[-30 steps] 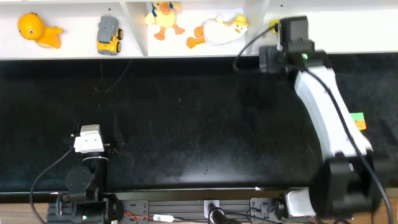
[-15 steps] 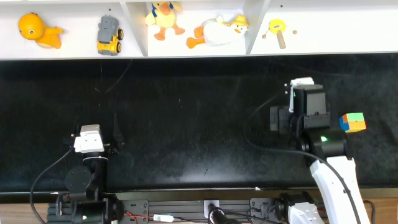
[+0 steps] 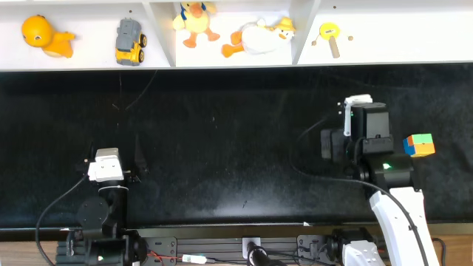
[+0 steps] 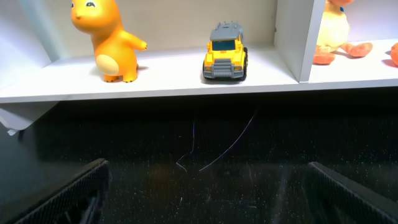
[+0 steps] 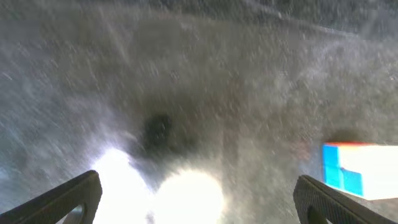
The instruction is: Store Toys
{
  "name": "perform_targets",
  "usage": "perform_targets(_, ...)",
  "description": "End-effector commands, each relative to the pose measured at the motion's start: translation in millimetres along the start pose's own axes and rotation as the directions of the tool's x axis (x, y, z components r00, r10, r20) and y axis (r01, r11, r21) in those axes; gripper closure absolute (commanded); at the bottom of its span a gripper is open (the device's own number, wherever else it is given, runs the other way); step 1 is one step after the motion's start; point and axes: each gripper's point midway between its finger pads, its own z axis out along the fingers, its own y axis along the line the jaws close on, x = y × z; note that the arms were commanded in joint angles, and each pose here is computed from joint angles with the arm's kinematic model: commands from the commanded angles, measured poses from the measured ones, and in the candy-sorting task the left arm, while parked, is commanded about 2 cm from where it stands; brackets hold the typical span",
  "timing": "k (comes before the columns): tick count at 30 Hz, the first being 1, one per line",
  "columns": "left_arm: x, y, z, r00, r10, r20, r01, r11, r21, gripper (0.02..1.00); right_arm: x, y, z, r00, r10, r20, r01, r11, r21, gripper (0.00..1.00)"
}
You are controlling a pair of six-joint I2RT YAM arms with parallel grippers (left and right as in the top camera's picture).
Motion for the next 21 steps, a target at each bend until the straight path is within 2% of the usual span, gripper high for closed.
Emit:
perform_targets(1,-2,-3,-1,1.000,-0.003,0.009,0.002,1.000,0.013,0.020,3,-30,4,0.997,-0.071,-0.002,0.071,0.997,0.018,0.003)
perform_targets(3,-2,-3,-1,1.000,-0.003,0.009,0.002,1.000,0.013,0.020,3,-46,6,0.991,-0.135,0.024,0.135,0.991,-0.015,0.003)
perform_targets(5,-2,-3,-1,1.000,-0.003,0.009,0.002,1.000,0.013,0.020,9,-69,6,0.985,-0.169,0.040,0.169,0.986,-0.008,0.005)
perform_targets(7,-2,-3,-1,1.000,-0.003,0.009,0.002,1.000,0.013,0.020,15,-96,4,0.990,-0.134,0.051,0.133,0.991,0.029,0.003)
perform_targets(10,-2,-3,-1,1.000,-0.003,0.009,0.002,1.000,0.013,0.020,29,-140,0,0.997,-0.035,0.073,0.027,0.995,0.099,0.003)
perform_targets(14,-2,-3,-1,1.000,-0.003,0.009,0.002,1.000,0.013,0.020,43,-161,11,0.997,0.054,0.064,-0.059,0.994,0.088,0.003)
perform_targets(21,-2,-3,-1,1.000,-0.003,0.009,0.002,1.000,0.013,0.020,72,-173,48,0.998,0.009,-0.066,-0.006,0.999,0.042,0.005)
